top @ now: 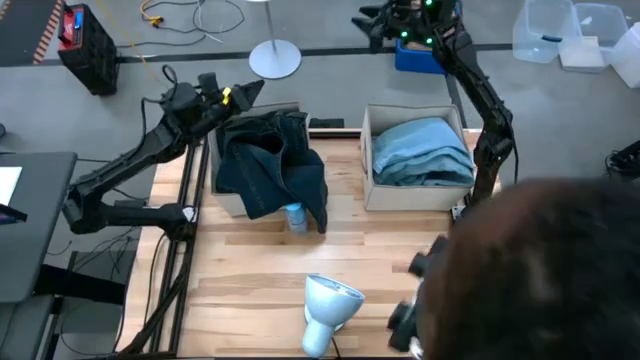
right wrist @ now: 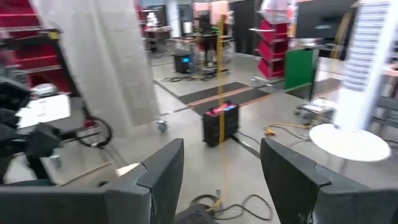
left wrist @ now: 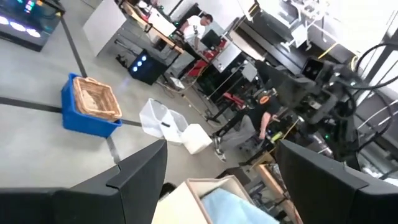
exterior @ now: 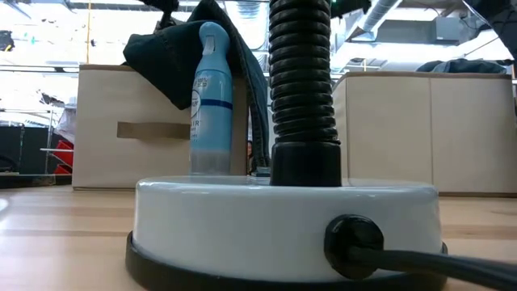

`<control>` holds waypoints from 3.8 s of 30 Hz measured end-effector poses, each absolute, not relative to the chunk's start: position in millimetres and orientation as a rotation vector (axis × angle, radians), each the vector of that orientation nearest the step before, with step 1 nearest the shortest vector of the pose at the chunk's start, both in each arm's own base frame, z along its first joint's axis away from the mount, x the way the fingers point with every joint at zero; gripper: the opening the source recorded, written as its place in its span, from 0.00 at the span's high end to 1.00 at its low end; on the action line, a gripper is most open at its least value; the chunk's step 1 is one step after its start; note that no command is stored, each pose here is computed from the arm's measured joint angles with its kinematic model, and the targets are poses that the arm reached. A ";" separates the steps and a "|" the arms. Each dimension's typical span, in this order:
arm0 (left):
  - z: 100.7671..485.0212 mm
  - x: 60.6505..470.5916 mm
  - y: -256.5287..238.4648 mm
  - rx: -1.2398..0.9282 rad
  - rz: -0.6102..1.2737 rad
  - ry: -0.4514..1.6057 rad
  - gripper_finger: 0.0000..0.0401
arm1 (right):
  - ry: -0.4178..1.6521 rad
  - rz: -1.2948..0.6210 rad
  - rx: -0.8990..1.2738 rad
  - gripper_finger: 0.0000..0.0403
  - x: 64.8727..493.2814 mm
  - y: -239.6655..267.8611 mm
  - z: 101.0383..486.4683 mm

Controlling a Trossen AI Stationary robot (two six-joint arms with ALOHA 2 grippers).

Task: Sort clothes
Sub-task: Put the dark blue pants into the left laundry organizer

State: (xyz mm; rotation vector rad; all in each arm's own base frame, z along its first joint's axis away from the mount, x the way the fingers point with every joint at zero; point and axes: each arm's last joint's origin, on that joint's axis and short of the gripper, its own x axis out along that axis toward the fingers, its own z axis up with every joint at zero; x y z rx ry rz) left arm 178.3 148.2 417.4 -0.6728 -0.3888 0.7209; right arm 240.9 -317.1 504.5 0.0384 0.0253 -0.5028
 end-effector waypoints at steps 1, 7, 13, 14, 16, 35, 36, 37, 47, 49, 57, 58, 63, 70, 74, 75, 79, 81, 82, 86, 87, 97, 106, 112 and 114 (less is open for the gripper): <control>416.8 178.3 152.7 -0.676 0.713 -0.394 0.27 | 0.025 -0.523 0.034 0.44 234.5 -322.2 504.4; 412.9 175.7 172.4 -0.696 0.688 -0.403 0.27 | 0.060 -0.633 -0.048 0.44 197.6 -346.1 503.5; 412.7 170.9 181.4 -0.687 0.700 -0.417 0.27 | 0.078 -0.712 -0.121 0.44 172.0 -361.6 503.4; 413.0 169.6 182.4 -0.685 0.704 -0.421 0.27 | 0.073 -0.726 -0.131 0.44 168.8 -363.3 504.3; 413.3 167.0 184.4 -0.683 0.708 -0.424 0.27 | 0.049 -0.762 -0.151 0.44 162.0 -367.8 506.8; 413.3 158.7 191.6 -0.701 0.713 -0.436 0.27 | -0.042 -0.344 0.011 0.44 207.3 -372.9 487.2; 413.7 159.1 191.2 -0.700 0.704 -0.436 0.27 | -0.042 -0.280 0.029 0.44 212.4 -368.7 487.2; 414.5 159.4 190.7 -0.696 0.689 -0.437 0.27 | -0.042 -0.215 0.056 0.44 218.5 -363.6 487.7; 427.9 156.5 177.9 -0.591 0.475 -0.414 0.27 | 0.076 0.292 0.316 0.44 296.6 -284.7 486.7; 432.0 152.3 171.5 -0.579 0.444 -0.413 0.27 | 0.122 0.336 0.362 0.45 315.3 -262.6 482.4; 453.0 109.7 117.9 -0.476 0.415 -0.404 0.32 | 0.334 0.274 0.434 0.46 369.7 -178.1 461.0; 453.7 103.3 110.1 -0.470 0.420 -0.394 0.33 | 0.366 0.257 0.442 0.46 374.0 -168.1 458.1; 454.2 78.1 79.2 -0.433 0.435 -0.368 0.36 | 0.469 0.207 0.485 0.46 390.0 -124.2 450.5; 454.0 58.1 55.0 -0.421 0.434 -0.379 0.36 | 0.598 0.119 0.499 0.46 405.5 -74.6 434.9; 454.9 53.3 49.1 -0.408 0.429 -0.392 0.36 | 0.656 0.036 0.466 0.46 408.5 -58.8 426.3; 455.0 52.7 48.4 -0.404 0.429 -0.393 0.36 | 0.669 0.022 0.458 0.46 413.4 -55.2 421.0; 454.8 52.8 48.3 -0.404 0.425 -0.390 0.36 | 0.729 0.002 0.435 0.46 427.2 -40.7 402.9; 454.8 53.1 48.1 -0.402 0.414 -0.385 0.36 | 0.732 0.010 0.425 0.46 436.8 -34.3 394.3; 454.6 53.2 47.9 -0.401 0.408 -0.381 0.36 | 0.748 -0.006 0.418 0.46 439.6 -32.4 389.2; 453.5 53.5 47.8 -0.406 0.400 -0.366 0.36 | 0.737 -0.097 0.372 0.46 449.0 -29.6 379.9; 453.1 53.6 47.8 -0.405 0.401 -0.362 0.36 | 0.737 -0.114 0.366 0.46 451.2 -30.6 377.3; 448.5 54.4 48.7 -0.418 0.416 -0.319 0.36 | 0.631 -0.149 0.355 0.83 463.8 -40.0 377.7; 448.1 54.5 48.9 -0.409 0.419 -0.313 0.36 | 0.412 -0.149 0.320 0.98 463.2 -60.4 406.6; 448.2 54.5 49.0 -0.393 0.422 -0.311 0.36 | 0.121 -0.166 0.289 0.99 456.7 -88.7 443.1; 448.3 54.5 49.0 -0.392 0.422 -0.312 0.36 | 0.021 -0.179 0.307 0.99 454.7 -101.4 452.6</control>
